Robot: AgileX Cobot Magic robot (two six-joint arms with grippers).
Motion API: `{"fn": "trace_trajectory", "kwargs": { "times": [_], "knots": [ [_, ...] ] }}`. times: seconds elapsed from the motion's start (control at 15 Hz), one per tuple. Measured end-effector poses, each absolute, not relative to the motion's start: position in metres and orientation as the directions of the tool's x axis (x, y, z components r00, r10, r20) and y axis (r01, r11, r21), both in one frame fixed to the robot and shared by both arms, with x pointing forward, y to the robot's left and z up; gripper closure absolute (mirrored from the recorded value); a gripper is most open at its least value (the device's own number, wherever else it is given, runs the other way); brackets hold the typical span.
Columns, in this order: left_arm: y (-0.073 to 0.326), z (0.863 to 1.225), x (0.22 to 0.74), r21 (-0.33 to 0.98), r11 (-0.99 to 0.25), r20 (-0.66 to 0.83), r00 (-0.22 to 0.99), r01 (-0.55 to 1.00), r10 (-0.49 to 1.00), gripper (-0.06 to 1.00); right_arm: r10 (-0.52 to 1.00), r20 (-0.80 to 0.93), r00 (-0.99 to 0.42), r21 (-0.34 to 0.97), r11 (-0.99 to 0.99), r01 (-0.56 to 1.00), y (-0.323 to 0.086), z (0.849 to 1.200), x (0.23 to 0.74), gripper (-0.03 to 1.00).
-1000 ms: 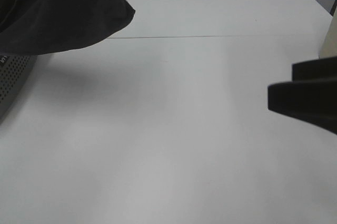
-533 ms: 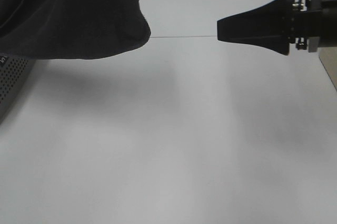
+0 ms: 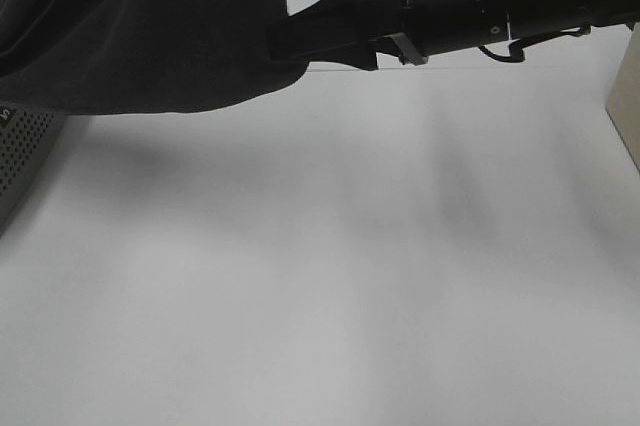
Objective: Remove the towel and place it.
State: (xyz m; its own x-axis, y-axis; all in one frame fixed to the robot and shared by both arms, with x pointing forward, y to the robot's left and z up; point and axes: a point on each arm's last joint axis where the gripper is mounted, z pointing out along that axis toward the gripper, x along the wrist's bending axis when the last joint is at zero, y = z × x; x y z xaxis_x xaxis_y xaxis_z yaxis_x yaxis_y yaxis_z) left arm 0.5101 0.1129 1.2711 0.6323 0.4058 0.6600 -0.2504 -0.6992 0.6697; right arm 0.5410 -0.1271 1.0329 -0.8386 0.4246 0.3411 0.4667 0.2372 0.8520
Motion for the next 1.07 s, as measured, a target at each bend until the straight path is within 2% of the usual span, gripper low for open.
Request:
{"fn": "trace_trajectory", "kwargs": {
  "times": [0.27, 0.47, 0.8, 0.93, 1.07],
  "knots": [
    [0.113, 1.271, 0.51, 0.67, -0.698, 0.661, 0.631, -0.252, 0.406, 0.94, 0.331, 0.36, -0.872, 0.866, 0.228, 0.444, -0.115, 1.039, 0.554, 0.2],
    [0.113, 1.271, 0.51, 0.67, -0.698, 0.661, 0.631, -0.252, 0.406, 0.94, 0.214, 0.348, -0.913, 0.864, 0.304, 0.401, -0.09, 1.023, 0.544, 0.2],
    [0.113, 1.271, 0.51, 0.67, -0.698, 0.661, 0.631, -0.252, 0.406, 0.94, 0.251, 0.311, -0.917, 0.857, 0.342, 0.385, -0.088, 1.017, 0.546, 0.22],
    [0.113, 1.271, 0.51, 0.67, -0.698, 0.661, 0.631, -0.252, 0.406, 0.94, 0.254, 0.308, -0.917, 0.857, 0.344, 0.383, -0.088, 1.016, 0.547, 0.33],
    [0.113, 1.271, 0.51, 0.67, -0.698, 0.662, 0.631, -0.253, 0.406, 0.94, 0.274, 0.3, -0.914, 0.857, 0.343, 0.384, -0.088, 1.016, 0.549, 0.5]
  ]
}}
